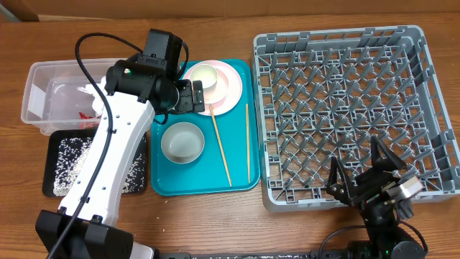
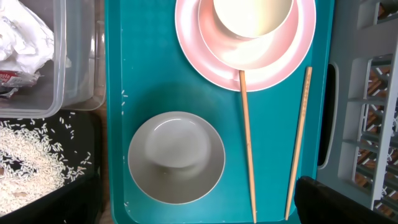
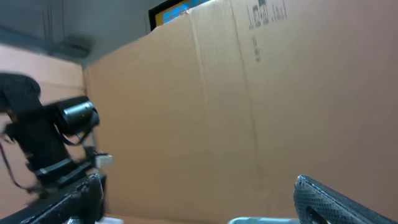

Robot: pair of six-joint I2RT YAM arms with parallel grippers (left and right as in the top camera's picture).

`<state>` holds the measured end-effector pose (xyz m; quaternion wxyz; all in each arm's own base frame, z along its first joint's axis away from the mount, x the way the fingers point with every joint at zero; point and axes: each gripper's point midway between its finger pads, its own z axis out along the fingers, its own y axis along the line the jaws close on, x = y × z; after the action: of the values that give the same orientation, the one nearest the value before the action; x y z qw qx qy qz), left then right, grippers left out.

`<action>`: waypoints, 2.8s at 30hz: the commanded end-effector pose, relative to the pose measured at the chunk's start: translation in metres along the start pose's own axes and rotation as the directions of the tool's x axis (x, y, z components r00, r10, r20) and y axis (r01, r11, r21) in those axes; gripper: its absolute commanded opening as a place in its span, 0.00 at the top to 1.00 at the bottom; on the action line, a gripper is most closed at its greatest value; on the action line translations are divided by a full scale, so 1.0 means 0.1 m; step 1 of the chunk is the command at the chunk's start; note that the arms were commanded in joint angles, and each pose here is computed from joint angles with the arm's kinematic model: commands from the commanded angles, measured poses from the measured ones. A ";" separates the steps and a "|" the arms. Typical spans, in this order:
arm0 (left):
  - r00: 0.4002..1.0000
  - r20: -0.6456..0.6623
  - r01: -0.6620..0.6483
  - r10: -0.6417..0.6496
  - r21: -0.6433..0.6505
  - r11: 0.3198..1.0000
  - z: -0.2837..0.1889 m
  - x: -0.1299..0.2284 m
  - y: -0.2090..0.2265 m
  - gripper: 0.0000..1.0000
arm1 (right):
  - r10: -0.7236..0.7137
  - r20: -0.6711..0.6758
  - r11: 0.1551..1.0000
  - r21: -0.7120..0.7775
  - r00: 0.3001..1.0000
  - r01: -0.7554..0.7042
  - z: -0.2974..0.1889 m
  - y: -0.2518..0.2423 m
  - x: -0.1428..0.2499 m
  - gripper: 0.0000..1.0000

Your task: Sort waste into correct bins and load items into the dishwasher

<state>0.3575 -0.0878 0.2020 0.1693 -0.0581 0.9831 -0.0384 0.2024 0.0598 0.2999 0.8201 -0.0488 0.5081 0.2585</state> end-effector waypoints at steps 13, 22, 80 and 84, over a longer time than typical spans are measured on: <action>1.000 0.011 0.005 -0.005 -0.005 1.000 -0.01 -0.04 0.00 0.00 | 0.388 -0.135 0.921 0.012 0.912 -0.390 0.01 0.08 0.18 0.00; 1.000 0.011 0.005 -0.005 -0.005 1.000 -0.01 -0.04 0.00 0.00 | 0.276 -0.291 0.961 0.080 0.916 -0.264 0.00 0.24 -0.10 0.00; 1.000 0.012 0.005 -0.005 -0.005 1.000 -0.01 -0.04 0.00 0.00 | 0.164 -0.974 0.986 0.157 0.157 -0.053 0.85 1.22 1.40 0.51; 1.000 0.011 0.005 -0.005 -0.005 1.000 -0.01 -0.04 0.00 0.00 | 0.131 -0.986 0.991 0.133 0.102 0.019 0.81 1.25 1.77 0.51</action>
<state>0.3576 -0.0872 0.2019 0.1695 -0.0584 0.9831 -0.0365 0.2582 0.2639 0.2359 0.2595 -0.1523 0.9288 0.2162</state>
